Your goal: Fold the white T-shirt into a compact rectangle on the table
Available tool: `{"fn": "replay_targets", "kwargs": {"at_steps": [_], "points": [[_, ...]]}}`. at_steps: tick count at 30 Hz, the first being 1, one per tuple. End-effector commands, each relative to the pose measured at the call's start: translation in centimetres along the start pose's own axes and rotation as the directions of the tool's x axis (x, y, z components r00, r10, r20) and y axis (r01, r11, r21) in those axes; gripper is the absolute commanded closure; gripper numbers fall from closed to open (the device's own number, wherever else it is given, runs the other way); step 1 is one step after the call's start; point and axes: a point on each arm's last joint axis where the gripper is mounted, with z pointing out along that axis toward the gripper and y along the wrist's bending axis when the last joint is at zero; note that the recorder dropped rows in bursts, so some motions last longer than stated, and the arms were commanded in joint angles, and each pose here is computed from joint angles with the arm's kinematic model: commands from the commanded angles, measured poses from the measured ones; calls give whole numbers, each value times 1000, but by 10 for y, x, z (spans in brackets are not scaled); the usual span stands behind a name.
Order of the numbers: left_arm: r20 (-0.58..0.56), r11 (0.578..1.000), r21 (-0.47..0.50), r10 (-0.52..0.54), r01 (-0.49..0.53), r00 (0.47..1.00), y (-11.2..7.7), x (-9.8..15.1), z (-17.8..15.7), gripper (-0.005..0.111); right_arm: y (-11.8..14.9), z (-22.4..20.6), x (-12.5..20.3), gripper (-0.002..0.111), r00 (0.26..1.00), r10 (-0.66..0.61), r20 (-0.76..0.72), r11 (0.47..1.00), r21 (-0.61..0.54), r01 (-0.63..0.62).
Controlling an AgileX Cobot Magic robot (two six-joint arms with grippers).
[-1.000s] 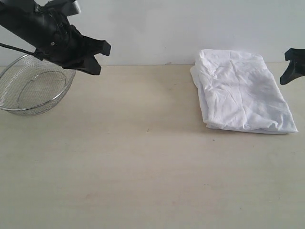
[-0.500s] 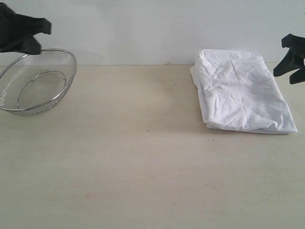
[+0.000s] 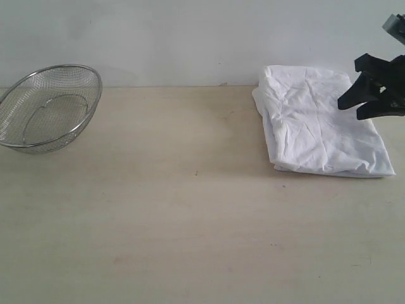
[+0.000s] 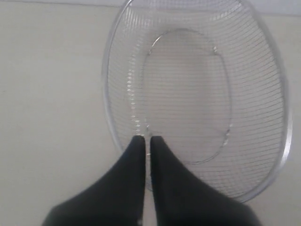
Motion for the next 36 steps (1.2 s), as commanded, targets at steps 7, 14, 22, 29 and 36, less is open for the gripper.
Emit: {"fn": "replay_targets", "kwargs": {"at_steps": [7, 14, 22, 29, 36], "points": [[-1, 979, -121, -164, 163, 986, 55, 15, 27, 102, 47, -27, -1, 93, 991, -118, 56, 992, -30, 120], [4, 970, -124, -208, 207, 978, 64, 29, 71, 102, 68, -42, 0, 108, 984, -148, 96, 984, -86, 156], [65, 969, -132, -201, 208, 977, 70, 33, 111, 102, 95, -48, 5, 108, 976, -194, 101, 966, -154, 208], [76, 967, -132, -211, 219, 975, 73, 30, 130, 102, 109, -68, 7, 108, 959, -238, 153, 955, -142, 259], [78, 960, -123, -242, 251, 967, 71, 27, 138, 102, 117, -79, 10, 108, 949, -257, 182, 949, -138, 283]]}}
